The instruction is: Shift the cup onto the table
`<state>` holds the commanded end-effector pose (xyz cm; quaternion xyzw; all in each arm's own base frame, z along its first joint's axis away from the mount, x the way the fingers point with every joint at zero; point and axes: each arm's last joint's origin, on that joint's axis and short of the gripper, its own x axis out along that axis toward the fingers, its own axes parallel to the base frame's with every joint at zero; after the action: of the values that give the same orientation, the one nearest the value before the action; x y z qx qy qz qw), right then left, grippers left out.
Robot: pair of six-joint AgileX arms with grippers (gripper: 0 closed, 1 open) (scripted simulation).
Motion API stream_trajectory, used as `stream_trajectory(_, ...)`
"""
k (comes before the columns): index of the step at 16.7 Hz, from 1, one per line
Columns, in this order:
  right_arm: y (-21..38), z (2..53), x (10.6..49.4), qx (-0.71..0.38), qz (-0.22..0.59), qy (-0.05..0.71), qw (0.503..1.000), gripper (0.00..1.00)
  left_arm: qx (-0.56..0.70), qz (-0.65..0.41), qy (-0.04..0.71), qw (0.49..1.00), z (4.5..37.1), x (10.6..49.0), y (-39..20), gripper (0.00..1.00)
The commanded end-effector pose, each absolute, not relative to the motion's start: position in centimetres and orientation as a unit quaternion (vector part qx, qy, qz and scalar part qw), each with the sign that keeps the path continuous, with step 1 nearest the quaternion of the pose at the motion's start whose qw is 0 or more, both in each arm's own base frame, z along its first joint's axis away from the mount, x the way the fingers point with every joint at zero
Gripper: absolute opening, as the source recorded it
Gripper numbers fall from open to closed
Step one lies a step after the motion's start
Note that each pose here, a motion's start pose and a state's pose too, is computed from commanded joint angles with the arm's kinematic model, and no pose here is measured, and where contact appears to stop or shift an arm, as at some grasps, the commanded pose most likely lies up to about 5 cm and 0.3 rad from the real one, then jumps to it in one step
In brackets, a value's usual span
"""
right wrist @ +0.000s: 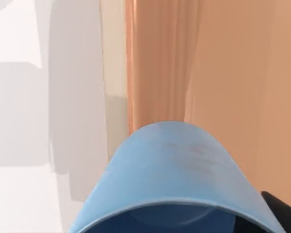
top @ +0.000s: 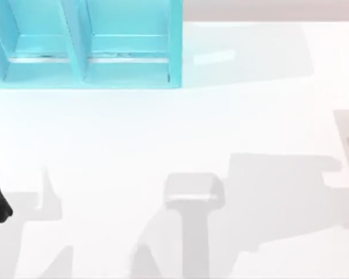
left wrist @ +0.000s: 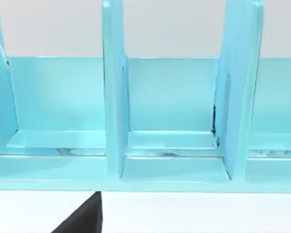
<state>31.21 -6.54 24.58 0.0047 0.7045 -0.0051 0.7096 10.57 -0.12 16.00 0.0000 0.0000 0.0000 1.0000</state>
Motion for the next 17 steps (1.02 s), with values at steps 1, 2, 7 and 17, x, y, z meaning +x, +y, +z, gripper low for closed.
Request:
stream_trajectory(1,-5.5,24.6,31.4,0.003,-0.006,0.702,0.712,0.0,0.0,0.0,0.0,1.0,16.0,10.6,-0.1,1.0)
stream_trajectory(2,-4.2,24.7,31.7,0.001,-0.007,0.7,0.714,0.0,0.0,0.0,0.0,1.0,16.0,10.6,-0.1,1.0)
stream_trajectory(7,7.7,24.5,31.2,-0.004,-0.002,0.695,0.719,0.0,0.0,0.0,0.0,1.0,16.0,10.6,-0.1,1.0)
stream_trajectory(17,24.4,24.6,20.7,0.015,0.016,0.684,0.729,0.0,0.0,0.0,0.0,1.0,16.0,10.6,-0.1,1.0)
